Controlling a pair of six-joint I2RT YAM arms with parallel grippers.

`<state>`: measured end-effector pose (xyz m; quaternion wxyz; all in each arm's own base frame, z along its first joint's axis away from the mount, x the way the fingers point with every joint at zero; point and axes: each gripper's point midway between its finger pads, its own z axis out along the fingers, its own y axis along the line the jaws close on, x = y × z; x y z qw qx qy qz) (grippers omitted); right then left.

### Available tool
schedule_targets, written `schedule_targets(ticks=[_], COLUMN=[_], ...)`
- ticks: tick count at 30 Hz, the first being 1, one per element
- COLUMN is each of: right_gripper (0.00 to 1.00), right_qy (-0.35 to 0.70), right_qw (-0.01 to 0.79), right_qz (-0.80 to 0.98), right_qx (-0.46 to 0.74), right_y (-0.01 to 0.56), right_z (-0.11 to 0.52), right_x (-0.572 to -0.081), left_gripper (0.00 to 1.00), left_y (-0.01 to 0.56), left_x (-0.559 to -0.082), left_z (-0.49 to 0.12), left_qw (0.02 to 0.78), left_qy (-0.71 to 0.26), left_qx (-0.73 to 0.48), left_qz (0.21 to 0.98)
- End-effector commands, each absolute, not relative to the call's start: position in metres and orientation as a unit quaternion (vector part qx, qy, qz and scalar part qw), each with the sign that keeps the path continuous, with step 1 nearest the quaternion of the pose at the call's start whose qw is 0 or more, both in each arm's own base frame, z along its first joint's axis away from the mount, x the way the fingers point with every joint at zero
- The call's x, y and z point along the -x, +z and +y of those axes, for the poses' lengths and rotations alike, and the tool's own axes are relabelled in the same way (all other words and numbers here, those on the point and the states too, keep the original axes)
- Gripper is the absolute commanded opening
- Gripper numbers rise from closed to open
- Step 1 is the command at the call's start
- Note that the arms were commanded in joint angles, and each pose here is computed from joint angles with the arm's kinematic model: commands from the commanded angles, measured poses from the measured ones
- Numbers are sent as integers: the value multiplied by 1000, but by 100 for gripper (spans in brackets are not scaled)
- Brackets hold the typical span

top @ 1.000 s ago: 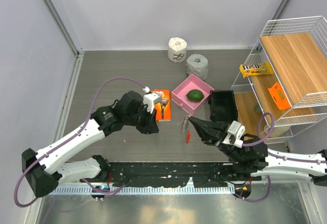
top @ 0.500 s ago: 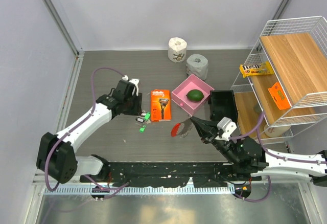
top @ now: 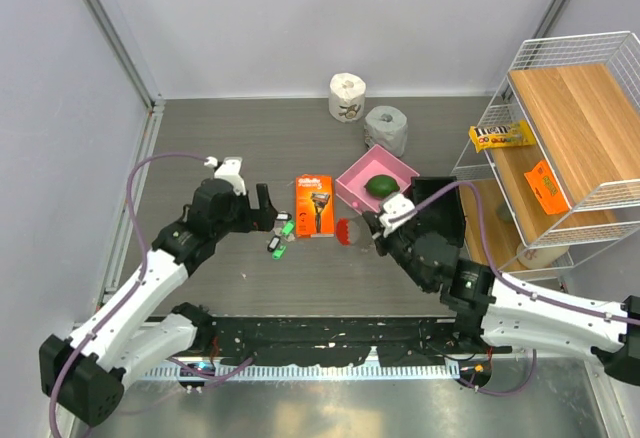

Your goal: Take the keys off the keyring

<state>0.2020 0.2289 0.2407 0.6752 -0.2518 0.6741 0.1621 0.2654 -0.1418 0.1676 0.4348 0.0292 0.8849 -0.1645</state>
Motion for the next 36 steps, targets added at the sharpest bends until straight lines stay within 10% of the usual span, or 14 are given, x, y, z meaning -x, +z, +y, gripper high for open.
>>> schedule_targets(ticks=[1,9,12,14,23,36], right_gripper=[5,5,79,98,96,96], right_qy=[222,219,161,120,-19,119], right_qw=[659,638,658,671,661,792], right_qz=[677,685,706,716,745,599], right_qx=[242,276,207,147,89,20], right_y=[267,274,281,293,337,431], right_z=[251,302,298,284,193,43], right_x=[-218,-269,-309,-328,-309,-180], left_gripper=[99,100,100,99,100,99], left_y=[178,188,190,195,243,373], left_x=[-261,-243,-236,-232,-212,-149], left_z=[-131,-111,-97,-93,-56,33], left_qw=[479,527,529,535,572,715], left_qy=[-177,-177,-164,-157,-111,-23], left_qx=[6,29,64,53,89,134], left_qz=[860,831,830,828,808,686])
